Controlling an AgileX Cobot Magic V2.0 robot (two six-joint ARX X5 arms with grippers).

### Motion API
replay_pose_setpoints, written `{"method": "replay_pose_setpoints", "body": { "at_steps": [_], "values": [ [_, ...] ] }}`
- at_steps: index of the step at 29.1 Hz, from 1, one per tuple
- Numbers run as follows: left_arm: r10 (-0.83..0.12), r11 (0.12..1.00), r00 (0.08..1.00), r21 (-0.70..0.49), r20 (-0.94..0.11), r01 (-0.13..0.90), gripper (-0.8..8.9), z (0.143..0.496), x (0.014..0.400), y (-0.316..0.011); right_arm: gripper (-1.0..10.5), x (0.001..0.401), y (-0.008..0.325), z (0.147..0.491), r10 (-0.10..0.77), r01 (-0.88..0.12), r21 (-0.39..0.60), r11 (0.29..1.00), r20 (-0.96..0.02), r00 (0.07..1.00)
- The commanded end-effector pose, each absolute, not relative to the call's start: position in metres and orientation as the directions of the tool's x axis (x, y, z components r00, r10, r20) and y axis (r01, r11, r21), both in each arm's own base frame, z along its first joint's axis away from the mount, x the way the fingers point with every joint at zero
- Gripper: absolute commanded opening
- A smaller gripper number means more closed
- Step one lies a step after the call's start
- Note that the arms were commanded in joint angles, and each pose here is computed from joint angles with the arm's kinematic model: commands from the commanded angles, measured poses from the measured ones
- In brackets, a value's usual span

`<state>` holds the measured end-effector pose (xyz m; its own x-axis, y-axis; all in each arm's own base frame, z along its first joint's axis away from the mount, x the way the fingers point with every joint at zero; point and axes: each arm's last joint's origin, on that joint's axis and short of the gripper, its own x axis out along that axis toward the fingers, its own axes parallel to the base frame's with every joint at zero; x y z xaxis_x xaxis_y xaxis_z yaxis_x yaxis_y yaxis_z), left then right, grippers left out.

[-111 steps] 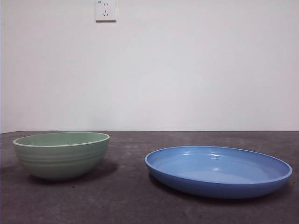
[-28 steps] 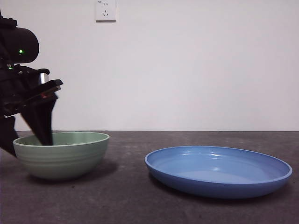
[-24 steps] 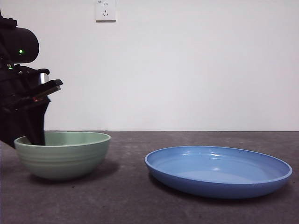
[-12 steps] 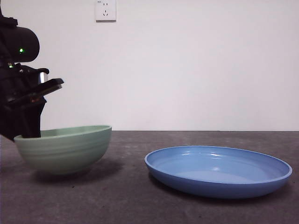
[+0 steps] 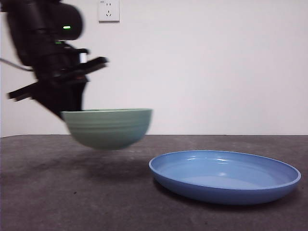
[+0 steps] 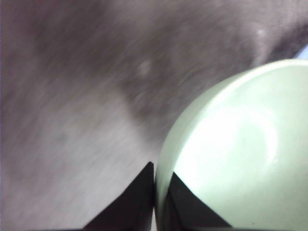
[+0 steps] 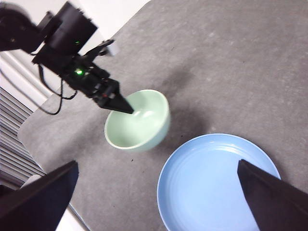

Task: Place the green bowl on the blue plate

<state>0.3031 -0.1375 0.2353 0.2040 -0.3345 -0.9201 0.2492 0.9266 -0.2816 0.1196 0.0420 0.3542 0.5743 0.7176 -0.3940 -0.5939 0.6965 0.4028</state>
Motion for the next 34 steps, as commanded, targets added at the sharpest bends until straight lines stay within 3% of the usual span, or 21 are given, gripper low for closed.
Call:
{"method": "replay_pose_setpoints", "body": {
  "at_steps": [1,9,16,21,34],
  "values": [
    [-0.341,0.914,0.197,-0.274,-0.919,0.299,0.09,0.241,0.313,-0.164,6.5,0.120,0.043,0.360,0.722,-0.609,0.389,0.692,-0.381,0.577],
    [-0.382,0.850,0.160,-0.278,-0.910,0.448,0.09,0.242,0.322,-0.241,6.5,0.120,0.043,0.360,0.722,-0.609,0.389,0.692,-0.381,0.578],
    [-0.384,0.806,0.109,-0.275,-0.917,0.525,0.09,0.223,0.314,-0.287,6.5,0.120,0.043,0.360,0.722,-0.609,0.389,0.692,-0.381,0.578],
    [-0.398,0.784,0.106,-0.278,-0.911,0.556,0.09,0.213,0.309,-0.302,6.5,0.120,0.043,0.360,0.722,-0.609,0.389,0.692,-0.381,0.578],
    [-0.388,0.780,0.110,-0.262,-0.915,0.568,0.09,0.204,0.311,-0.307,6.5,0.120,0.043,0.359,0.722,-0.608,0.389,0.692,-0.381,0.578]
  ]
}}
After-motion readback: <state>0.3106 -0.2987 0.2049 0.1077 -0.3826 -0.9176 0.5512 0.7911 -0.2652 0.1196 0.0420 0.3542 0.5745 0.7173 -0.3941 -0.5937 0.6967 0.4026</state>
